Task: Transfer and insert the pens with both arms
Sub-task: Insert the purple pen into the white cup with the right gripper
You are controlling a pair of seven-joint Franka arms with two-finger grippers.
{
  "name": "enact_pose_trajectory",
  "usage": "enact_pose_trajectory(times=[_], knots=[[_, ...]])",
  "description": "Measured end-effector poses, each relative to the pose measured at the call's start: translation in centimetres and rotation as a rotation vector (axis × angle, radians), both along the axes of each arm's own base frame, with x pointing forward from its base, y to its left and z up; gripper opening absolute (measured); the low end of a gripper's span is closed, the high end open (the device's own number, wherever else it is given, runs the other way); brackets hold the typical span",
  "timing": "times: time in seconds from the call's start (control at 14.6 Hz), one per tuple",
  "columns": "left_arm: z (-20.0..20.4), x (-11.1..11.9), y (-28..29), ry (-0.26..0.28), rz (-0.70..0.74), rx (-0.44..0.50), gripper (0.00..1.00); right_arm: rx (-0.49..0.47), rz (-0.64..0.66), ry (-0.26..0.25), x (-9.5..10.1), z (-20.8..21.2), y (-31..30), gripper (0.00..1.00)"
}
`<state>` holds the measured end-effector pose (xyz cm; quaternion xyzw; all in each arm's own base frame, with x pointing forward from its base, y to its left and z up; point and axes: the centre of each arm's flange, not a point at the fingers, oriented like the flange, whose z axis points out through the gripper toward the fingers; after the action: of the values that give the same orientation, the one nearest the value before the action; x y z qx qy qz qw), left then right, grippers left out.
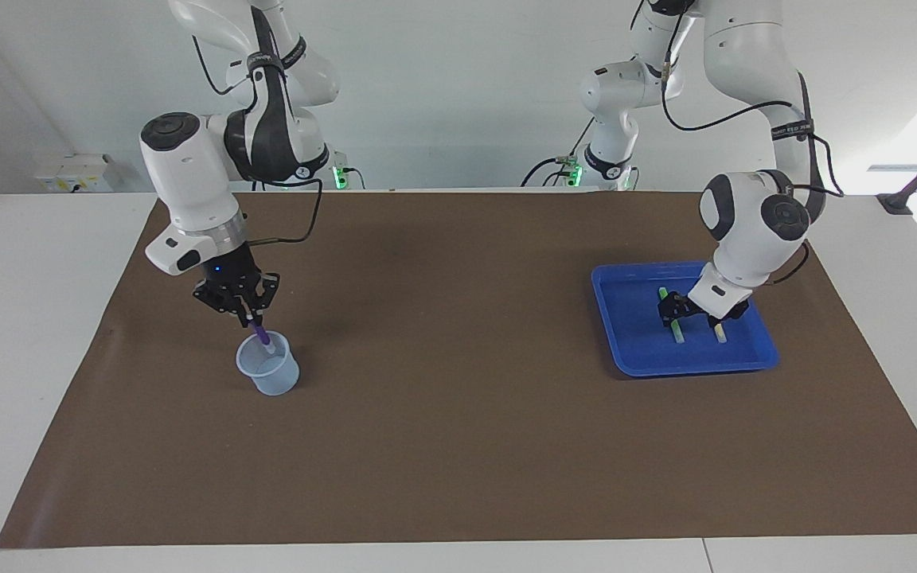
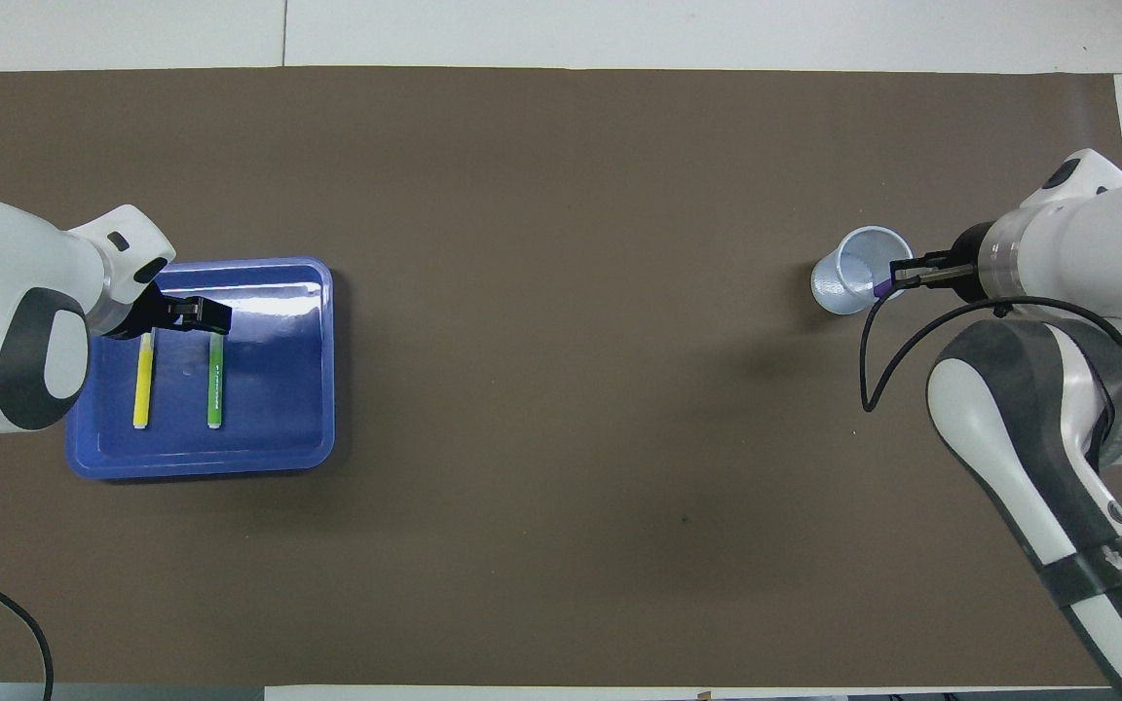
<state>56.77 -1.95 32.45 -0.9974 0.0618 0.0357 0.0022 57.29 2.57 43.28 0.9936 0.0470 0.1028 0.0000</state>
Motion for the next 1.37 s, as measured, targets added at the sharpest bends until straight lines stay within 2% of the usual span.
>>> enact_pose_trajectory(times=[0.14, 0.27, 0.34, 0.55, 0.62, 0.68, 0.75, 0.82, 0.89, 1.03, 1.09, 1.3, 1.37], knots=[[-0.9, -0.5, 0.0, 0.020, 0.002, 0.000, 0.98, 0.000, 0.001, -0.001, 0.0, -0.6, 0.1, 0.19], [-1.8, -0.8, 0.0, 0.038, 0.004, 0.000, 0.89, 0.000, 0.002, 0.000, -0.1, -0.7, 0.1, 0.19], [-2.1, -0.9, 0.0, 0.045, 0.007, -0.001, 0.88, 0.000, 0.002, -0.002, -0.1, -0.9, 0.1, 0.19], [-2.5, -1.0, -0.1, 0.052, 0.021, -0.001, 0.78, 0.001, 0.002, -0.009, -0.5, -2.1, 0.1, 0.19], [-2.5, -0.9, -0.2, 0.052, 0.023, -0.001, 0.78, 0.000, 0.002, -0.005, -0.5, -2.6, 0.1, 0.19], [-2.6, -0.9, -0.2, 0.052, 0.024, -0.001, 0.71, 0.001, 0.003, -0.005, -0.4, -2.8, 0.1, 0.19], [-2.7, -0.9, -0.2, 0.053, 0.025, -0.001, 0.71, 0.001, 0.004, -0.005, -0.4, -3.0, 0.2, 0.19], [-2.8, -0.9, -0.2, 0.054, 0.026, -0.002, 0.66, 0.001, 0.004, -0.005, -0.4, -3.0, 0.2, 0.19], [-2.6, -0.9, -0.3, 0.050, 0.026, -0.002, 0.52, 0.001, 0.004, -0.005, -0.4, -3.0, 0.2, 0.26], [-2.3, -0.8, -0.3, 0.044, 0.026, -0.002, 0.26, 0.001, 0.004, -0.010, -0.3, -2.8, 0.2, 0.29], [-2.3, -0.8, -0.4, 0.044, 0.025, -0.002, 0.17, 0.001, 0.004, -0.015, -0.2, -2.5, 0.2, 0.39], [-2.3, -0.8, -0.4, 0.044, 0.027, -0.002, 0.17, 0.002, 0.006, -0.035, 0.4, -1.0, 0.4, 0.72], [-2.3, -0.8, -0.4, 0.044, 0.027, -0.002, 0.17, 0.002, 0.007, -0.028, 0.6, -0.1, 0.4, 0.82]])
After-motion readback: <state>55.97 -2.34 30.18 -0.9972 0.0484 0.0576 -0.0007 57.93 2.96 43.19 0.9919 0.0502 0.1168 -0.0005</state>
